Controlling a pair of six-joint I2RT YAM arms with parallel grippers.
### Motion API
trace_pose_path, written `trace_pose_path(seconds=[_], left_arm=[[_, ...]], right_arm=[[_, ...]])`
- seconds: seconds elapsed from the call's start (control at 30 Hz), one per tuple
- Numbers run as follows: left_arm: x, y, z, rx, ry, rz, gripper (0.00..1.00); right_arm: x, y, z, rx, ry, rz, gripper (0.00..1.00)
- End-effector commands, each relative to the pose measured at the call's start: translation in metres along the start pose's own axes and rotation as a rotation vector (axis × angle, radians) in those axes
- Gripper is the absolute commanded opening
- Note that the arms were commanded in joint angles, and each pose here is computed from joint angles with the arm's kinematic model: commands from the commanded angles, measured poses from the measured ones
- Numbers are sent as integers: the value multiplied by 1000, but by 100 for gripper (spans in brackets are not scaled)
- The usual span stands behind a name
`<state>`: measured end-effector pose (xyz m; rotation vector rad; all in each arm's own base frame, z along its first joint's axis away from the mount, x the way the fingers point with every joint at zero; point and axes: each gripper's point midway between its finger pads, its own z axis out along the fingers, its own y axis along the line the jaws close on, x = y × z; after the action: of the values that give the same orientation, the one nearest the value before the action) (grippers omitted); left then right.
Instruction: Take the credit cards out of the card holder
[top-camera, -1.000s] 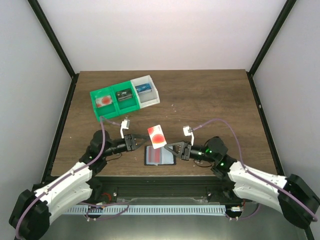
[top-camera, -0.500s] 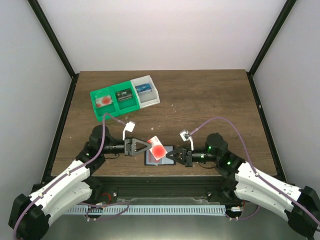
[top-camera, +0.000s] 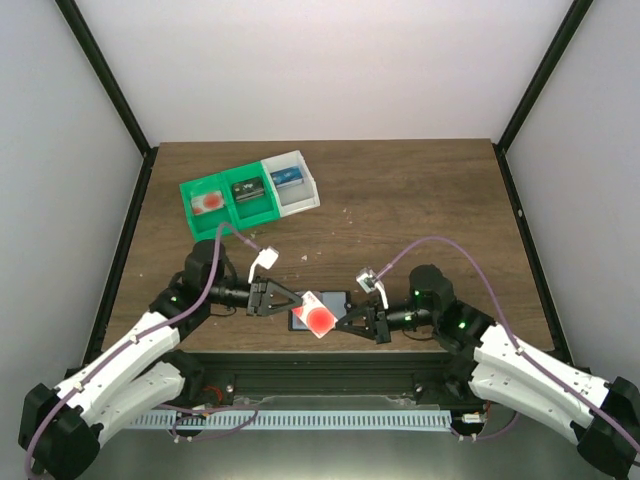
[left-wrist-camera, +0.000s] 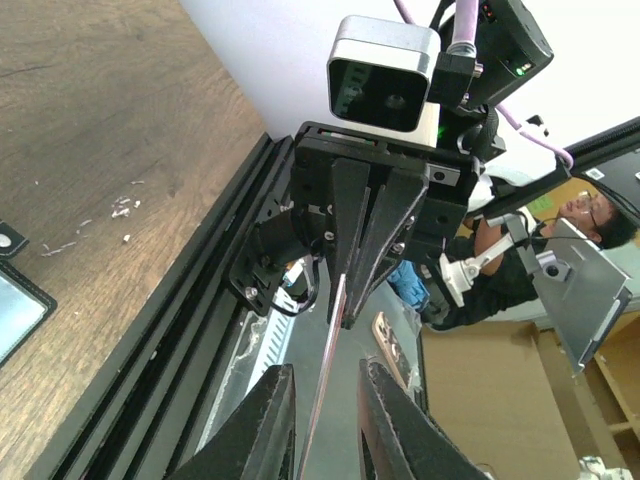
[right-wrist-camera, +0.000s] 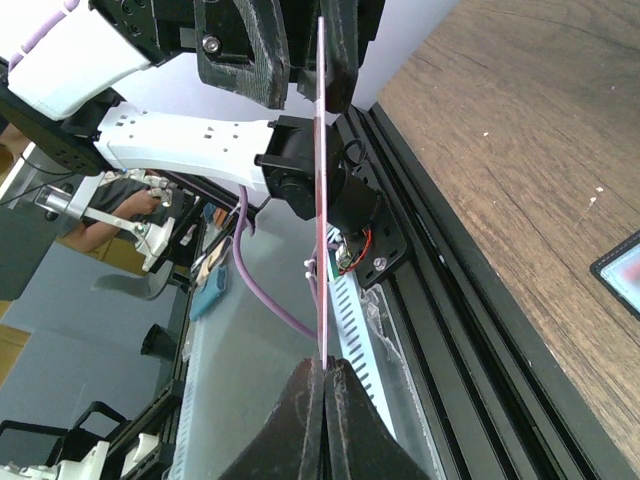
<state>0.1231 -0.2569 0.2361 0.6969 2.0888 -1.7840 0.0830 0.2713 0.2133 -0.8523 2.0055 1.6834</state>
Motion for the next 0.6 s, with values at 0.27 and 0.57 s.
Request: trace_pose_path(seconds=[0.27, 0.57], left_arm=[[8, -1, 1, 28, 48, 24, 0], [0, 13, 1, -47, 8, 14, 0]], right_arm=[[-6, 10, -3, -27, -5, -36, 0], [-15, -17, -7, 143, -67, 3, 21]])
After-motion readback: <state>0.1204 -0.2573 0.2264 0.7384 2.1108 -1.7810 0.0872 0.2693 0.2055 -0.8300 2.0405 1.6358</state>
